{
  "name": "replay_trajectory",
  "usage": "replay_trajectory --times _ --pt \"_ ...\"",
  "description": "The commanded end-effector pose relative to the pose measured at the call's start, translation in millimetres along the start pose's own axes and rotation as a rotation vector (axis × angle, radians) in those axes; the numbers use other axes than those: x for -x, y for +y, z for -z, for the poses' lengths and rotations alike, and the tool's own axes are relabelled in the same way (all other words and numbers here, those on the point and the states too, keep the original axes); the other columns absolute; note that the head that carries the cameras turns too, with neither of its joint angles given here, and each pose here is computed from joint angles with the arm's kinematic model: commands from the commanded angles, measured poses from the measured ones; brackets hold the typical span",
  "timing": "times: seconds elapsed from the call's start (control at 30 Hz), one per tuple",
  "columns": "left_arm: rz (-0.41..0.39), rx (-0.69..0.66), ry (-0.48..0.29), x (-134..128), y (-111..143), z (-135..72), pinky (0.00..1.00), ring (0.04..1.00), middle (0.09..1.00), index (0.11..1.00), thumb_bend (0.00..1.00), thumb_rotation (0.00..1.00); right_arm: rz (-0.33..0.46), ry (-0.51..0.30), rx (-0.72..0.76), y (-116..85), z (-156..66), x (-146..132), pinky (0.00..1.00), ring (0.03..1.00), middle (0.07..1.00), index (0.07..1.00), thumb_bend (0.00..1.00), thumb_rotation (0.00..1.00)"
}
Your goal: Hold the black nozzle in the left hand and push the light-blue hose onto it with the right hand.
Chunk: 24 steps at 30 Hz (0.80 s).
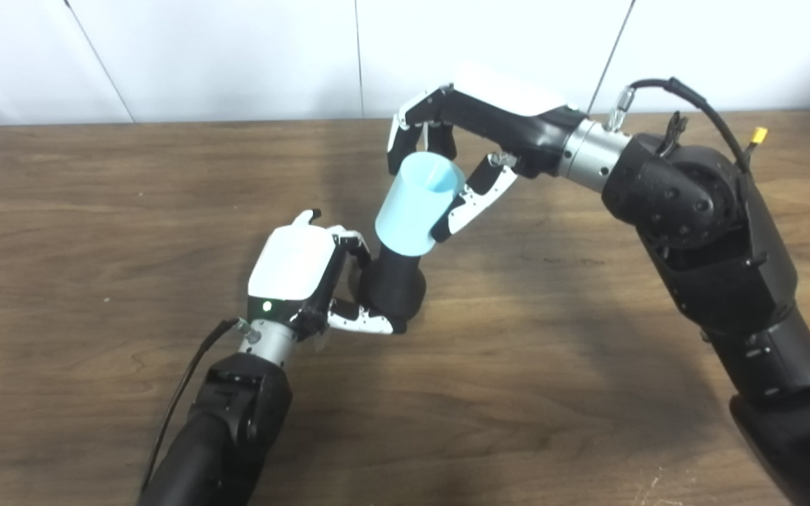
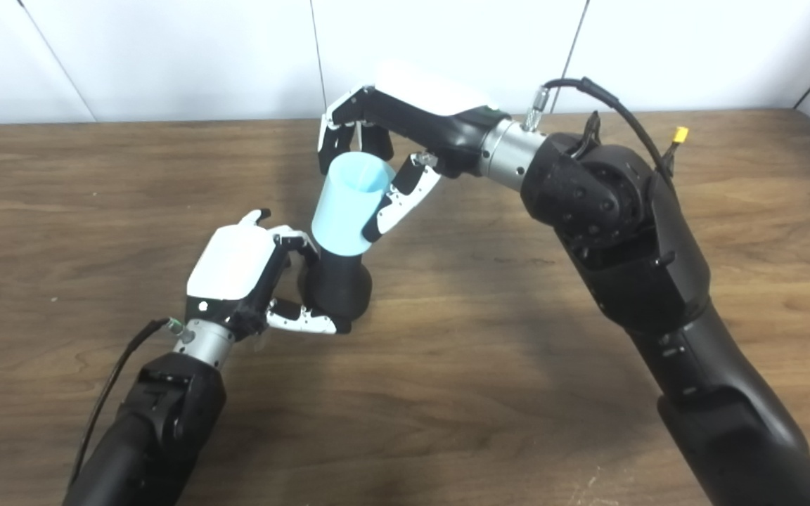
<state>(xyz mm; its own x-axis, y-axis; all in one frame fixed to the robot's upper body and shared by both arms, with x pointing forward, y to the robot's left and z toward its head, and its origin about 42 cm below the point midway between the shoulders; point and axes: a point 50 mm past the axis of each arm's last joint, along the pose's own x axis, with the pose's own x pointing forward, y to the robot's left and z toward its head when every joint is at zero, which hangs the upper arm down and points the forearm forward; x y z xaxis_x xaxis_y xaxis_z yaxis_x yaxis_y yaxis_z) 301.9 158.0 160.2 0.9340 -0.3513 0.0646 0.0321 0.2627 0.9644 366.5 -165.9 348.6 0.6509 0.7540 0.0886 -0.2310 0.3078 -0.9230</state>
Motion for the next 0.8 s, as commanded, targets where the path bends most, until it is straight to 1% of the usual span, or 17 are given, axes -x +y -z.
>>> replay_trajectory --times 0.0,0.37,0.53,0.77 --pt "0.029 0.028 -0.039 1.5 -3.8 -12.1 0.92 0.724 0.65 0.484 0.52 0.05 0.043 -0.039 0.06 -18.5 -8.5 -3.5 0.34 0.376 0.499 0.506 0.52 0.0" --pt "0.026 0.026 -0.042 1.5 -2.4 -12.6 0.92 0.723 0.651 0.484 0.52 0.05 -0.028 -0.045 0.091 -9.5 -8.6 -9.1 0.39 0.402 0.499 0.508 0.52 0.0" --pt "0.027 0.029 -0.042 1.2 -1.9 -13.0 0.92 0.724 0.652 0.484 0.52 0.04 -0.052 -0.052 0.095 -5.5 -7.4 -12.3 0.39 0.403 0.507 0.505 0.52 0.0" --pt "0.02 0.031 -0.042 1.5 -1.2 -14.5 0.92 0.721 0.65 0.484 0.52 0.04 -0.087 -0.036 0.104 0.3 -9.5 -14.0 0.38 0.386 0.507 0.518 0.51 0.0"
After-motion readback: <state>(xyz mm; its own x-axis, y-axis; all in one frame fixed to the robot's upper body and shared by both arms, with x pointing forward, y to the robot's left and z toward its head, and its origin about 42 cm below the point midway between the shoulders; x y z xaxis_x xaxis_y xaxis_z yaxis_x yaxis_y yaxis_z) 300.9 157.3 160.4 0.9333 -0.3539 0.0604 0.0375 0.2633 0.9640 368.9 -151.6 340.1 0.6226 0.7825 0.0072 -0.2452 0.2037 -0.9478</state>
